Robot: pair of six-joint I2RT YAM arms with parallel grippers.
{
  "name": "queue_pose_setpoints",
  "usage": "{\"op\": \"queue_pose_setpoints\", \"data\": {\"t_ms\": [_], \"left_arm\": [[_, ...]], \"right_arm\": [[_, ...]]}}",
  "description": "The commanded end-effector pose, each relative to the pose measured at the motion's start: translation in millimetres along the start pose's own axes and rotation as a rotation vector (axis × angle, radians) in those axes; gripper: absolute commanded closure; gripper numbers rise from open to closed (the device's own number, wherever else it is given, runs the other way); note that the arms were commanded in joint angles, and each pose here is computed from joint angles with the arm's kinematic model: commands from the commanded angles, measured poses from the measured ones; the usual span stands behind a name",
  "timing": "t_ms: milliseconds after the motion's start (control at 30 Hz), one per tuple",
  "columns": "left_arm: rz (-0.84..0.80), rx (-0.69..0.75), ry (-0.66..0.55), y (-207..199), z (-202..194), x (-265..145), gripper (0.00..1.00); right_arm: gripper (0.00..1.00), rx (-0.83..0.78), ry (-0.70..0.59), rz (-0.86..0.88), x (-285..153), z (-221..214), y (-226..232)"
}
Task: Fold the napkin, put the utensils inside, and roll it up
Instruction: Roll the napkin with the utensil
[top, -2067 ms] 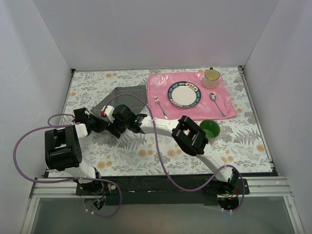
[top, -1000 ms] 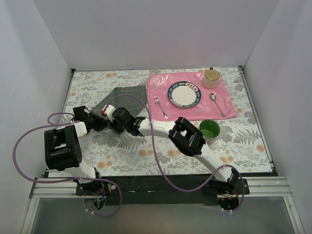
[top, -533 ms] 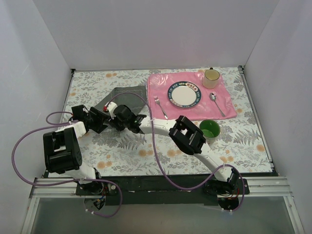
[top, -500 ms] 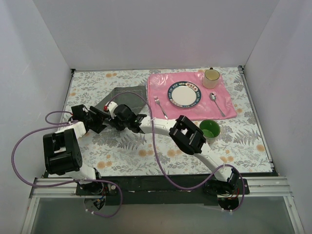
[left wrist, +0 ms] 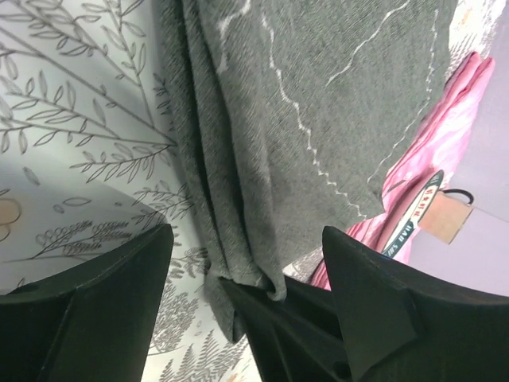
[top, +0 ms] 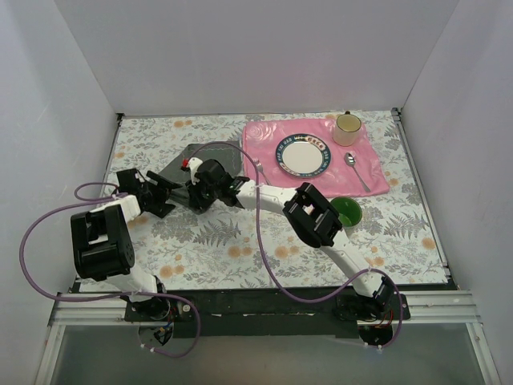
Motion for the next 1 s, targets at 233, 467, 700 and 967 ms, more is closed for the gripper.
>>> {"op": "queue_pose_setpoints", "data": {"t_ms": [233, 467, 700, 967], "left_arm": [[0.084, -0.043, -0.006, 26, 5, 22, 0.46], [0.060, 0.011, -0.010, 22, 4, 15, 0.79], [0.048, 0.013, 0.012, 19, -1, 11, 0.88], [0.038, -0.009, 0.035, 12, -4, 7, 0.92]], "right_arm": [[0.99, 0.004, 0.052, 0.061, 1, -9, 11], [0.71, -0.151, 0.075, 0.002, -4, -1, 8], [0.43, -0.303, 0.045, -0.011, -14, 23, 27], [0.29, -0.440, 0.063, -0.168, -5, 19, 27]]}}
Point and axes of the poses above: each gripper's point midway between its finger pads, its own x axis out along the fingers, its own y axis along the line the jaws close on, z = x × y, the point moved 2 cm from there along -x, back along the fingers, and after that the axes turned 7 degrees about -x, right-handed, at the moved point
